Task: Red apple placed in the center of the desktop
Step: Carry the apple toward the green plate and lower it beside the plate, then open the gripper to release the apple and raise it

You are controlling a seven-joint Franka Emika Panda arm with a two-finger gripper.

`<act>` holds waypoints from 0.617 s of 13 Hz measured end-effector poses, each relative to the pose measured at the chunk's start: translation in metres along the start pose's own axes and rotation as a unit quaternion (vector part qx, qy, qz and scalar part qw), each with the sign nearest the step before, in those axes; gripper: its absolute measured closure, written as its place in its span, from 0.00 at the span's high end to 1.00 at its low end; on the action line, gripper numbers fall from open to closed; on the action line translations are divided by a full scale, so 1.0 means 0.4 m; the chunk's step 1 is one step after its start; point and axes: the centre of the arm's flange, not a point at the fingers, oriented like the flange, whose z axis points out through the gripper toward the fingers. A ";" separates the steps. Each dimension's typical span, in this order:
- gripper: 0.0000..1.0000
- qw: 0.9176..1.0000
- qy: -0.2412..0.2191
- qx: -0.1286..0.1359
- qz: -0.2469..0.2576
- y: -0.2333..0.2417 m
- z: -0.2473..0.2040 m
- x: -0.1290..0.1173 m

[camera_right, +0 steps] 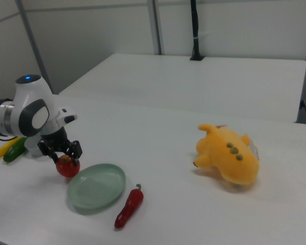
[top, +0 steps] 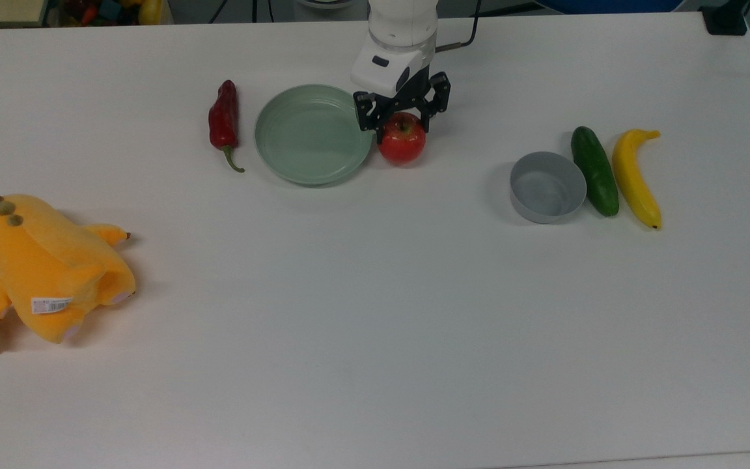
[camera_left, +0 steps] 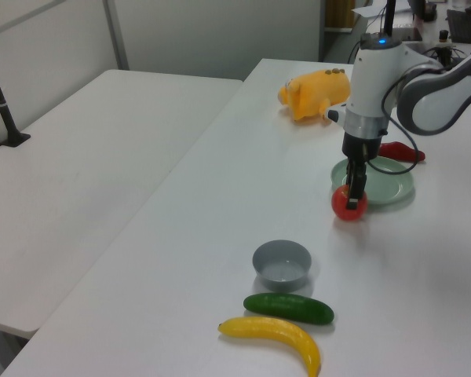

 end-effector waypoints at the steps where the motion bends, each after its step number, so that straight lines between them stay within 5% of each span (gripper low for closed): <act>1: 0.78 1.000 0.012 0.000 0.005 0.001 0.017 0.001; 6: 0.81 0.999 0.018 -0.001 0.048 0.034 0.018 0.002; 8: 1.00 0.997 0.016 -0.001 0.070 0.037 0.015 0.003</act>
